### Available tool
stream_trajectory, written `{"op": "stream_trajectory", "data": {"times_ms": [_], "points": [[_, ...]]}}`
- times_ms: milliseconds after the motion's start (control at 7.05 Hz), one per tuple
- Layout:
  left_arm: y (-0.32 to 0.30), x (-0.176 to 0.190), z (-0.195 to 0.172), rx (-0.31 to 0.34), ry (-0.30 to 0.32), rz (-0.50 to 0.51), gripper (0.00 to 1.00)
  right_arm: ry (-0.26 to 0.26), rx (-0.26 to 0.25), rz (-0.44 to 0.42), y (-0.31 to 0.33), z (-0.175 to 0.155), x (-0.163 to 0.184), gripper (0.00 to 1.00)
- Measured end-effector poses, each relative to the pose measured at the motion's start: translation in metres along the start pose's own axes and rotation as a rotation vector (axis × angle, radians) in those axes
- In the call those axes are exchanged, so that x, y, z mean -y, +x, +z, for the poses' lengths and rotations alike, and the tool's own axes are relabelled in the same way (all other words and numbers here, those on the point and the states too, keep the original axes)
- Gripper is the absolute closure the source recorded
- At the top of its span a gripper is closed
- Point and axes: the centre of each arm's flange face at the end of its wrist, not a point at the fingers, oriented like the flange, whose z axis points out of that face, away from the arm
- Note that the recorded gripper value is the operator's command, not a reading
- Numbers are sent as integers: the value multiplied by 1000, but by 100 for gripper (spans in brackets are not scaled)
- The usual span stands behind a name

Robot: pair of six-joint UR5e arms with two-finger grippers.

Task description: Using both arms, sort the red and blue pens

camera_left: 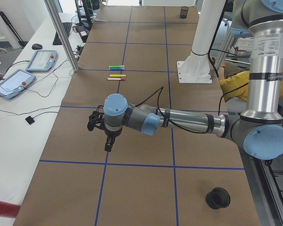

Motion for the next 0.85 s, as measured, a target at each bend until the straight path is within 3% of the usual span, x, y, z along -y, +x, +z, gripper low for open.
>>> {"op": "stream_trajectory", "data": {"times_ms": [142, 284, 709, 851], "points": [[23, 12, 4, -85, 8, 41, 0, 4, 4, 11, -13, 0, 12, 0], [57, 37, 12, -126, 3, 53, 0, 5, 10, 18, -26, 1, 23, 0], [187, 81, 65, -92, -31, 52, 0, -1, 31, 38, -78, 11, 54, 0], [236, 90, 87, -108, -57, 52, 0, -1, 36, 40, -91, 12, 62, 0]]}}
